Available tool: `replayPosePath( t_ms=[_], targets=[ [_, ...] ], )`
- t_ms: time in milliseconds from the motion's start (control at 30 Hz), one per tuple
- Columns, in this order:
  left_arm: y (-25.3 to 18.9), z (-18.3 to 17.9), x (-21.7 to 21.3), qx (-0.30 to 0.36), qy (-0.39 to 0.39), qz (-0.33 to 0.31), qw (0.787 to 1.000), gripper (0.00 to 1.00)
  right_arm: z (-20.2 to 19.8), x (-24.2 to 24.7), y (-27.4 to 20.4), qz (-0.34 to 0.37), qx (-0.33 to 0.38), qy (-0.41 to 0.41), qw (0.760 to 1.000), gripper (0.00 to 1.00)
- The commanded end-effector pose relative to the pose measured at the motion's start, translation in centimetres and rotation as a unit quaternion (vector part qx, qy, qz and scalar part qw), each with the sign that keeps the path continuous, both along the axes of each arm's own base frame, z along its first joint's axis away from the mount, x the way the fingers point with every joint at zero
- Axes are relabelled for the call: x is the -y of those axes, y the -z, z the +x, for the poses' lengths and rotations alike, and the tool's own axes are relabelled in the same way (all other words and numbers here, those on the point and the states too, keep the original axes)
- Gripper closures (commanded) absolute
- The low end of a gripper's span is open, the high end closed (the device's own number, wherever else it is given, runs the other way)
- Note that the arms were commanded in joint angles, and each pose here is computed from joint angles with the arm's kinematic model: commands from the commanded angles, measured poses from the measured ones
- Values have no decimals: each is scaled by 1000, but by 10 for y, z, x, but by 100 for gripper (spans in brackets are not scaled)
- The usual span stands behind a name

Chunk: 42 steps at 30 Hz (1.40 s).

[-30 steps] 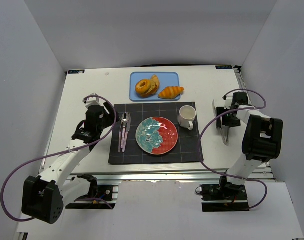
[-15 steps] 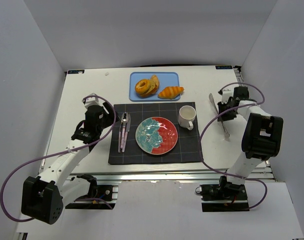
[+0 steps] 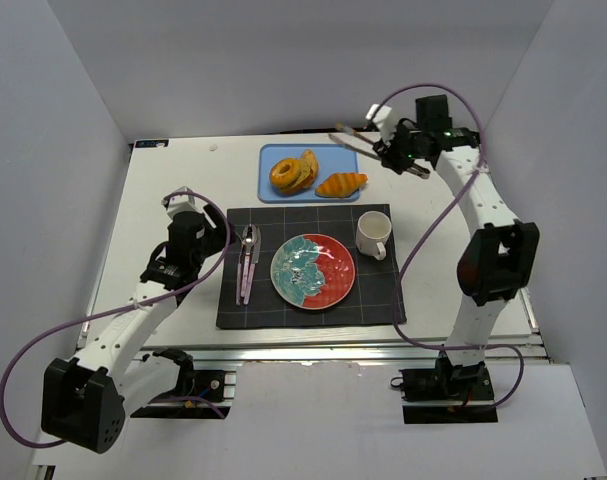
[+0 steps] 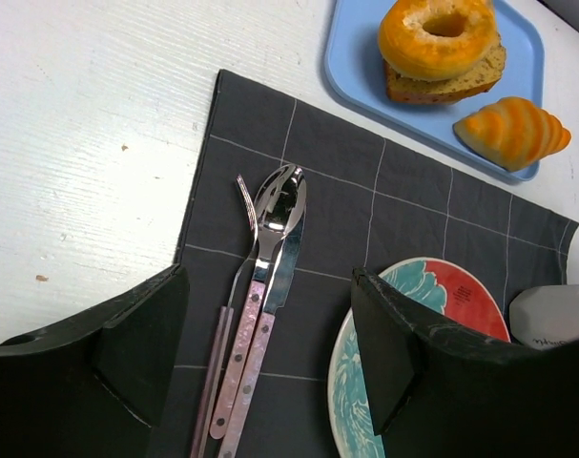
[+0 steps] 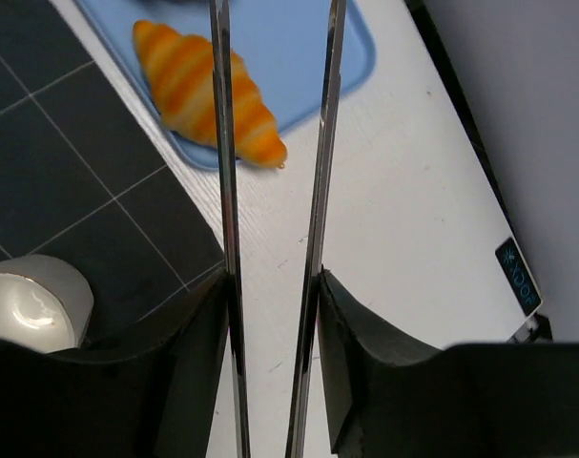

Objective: Place the bread

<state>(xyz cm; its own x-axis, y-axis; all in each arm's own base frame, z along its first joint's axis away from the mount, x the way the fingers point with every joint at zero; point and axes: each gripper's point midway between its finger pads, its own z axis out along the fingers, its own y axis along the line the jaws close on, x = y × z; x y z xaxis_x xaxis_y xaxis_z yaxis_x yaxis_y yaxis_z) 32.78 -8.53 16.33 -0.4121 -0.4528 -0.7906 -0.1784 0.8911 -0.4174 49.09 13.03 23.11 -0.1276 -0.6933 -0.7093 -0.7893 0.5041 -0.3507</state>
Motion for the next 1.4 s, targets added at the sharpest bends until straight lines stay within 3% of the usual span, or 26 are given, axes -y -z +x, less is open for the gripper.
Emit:
replayPosePath(
  t_ms=[0,200,567,1367],
  targets=[
    [-20,-2,-4,24,-8,-2,1000,22,-4,-10,14,-88,-5,-64,994,54],
    [-19,-6,-6,28,-14,-7,999,22,-2,-34,8,-126,21,-98,987,49],
    [-17,-4,-5,26,-10,-5,1000,21,-17,-41,27,-182,16,-128,975,49],
    [-16,0,-2,25,-7,-4,1000,21,-3,-32,52,-231,-6,-89,969,48]
  ],
)
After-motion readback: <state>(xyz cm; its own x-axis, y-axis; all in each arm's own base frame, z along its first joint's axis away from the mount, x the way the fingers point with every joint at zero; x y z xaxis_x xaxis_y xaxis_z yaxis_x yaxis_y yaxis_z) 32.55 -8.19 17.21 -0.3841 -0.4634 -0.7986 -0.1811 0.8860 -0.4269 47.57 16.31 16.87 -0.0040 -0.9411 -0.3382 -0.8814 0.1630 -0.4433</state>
